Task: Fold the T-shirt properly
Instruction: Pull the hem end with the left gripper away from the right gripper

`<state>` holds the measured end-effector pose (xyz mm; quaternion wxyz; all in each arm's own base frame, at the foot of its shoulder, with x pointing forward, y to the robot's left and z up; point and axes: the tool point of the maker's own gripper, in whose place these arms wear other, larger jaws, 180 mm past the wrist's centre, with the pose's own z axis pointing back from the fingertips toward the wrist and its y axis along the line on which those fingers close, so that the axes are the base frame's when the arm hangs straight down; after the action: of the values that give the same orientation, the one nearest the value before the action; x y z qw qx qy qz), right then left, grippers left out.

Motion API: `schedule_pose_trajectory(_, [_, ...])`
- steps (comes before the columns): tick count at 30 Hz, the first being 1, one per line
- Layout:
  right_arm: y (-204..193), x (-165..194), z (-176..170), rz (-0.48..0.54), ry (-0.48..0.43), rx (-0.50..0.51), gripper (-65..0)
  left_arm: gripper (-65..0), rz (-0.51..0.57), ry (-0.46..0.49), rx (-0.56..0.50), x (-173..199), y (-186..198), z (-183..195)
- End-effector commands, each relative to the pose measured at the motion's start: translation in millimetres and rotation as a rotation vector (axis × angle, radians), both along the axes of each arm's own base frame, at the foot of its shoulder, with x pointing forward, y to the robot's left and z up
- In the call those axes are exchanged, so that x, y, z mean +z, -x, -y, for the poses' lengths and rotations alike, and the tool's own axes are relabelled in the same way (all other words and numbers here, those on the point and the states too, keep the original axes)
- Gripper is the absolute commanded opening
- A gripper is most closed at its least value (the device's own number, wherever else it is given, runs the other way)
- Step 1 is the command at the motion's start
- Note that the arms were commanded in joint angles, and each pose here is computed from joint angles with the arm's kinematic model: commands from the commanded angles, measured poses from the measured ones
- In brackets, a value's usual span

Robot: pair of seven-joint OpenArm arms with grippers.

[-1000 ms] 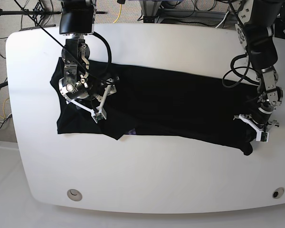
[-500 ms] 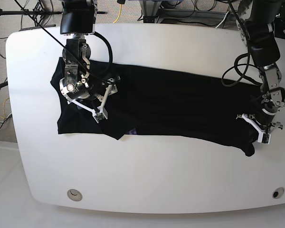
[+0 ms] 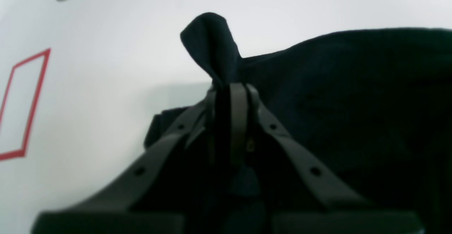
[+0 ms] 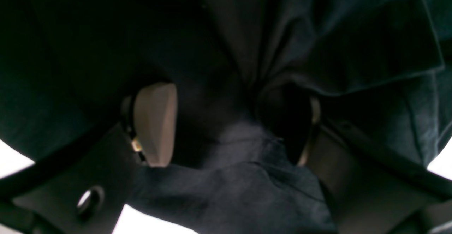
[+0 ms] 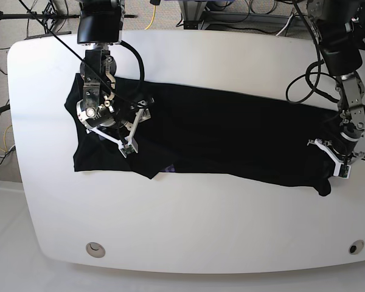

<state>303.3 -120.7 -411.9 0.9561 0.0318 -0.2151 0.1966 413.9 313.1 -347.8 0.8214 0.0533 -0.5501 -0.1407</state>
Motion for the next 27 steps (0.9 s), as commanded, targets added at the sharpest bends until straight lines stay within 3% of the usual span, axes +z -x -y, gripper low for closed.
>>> schedule_pose_trajectory(1, [-13,12,-1,0.05,-0.01,0.001,-21.4,-62.1,0.086,-0.02,-0.005,29,-8,-5])
schedule_pose_trajectory(27, [-13,12,0,0.05,-0.01,0.0,-21.4,-62.0,0.047,-0.099,-0.026,21,23,-15])
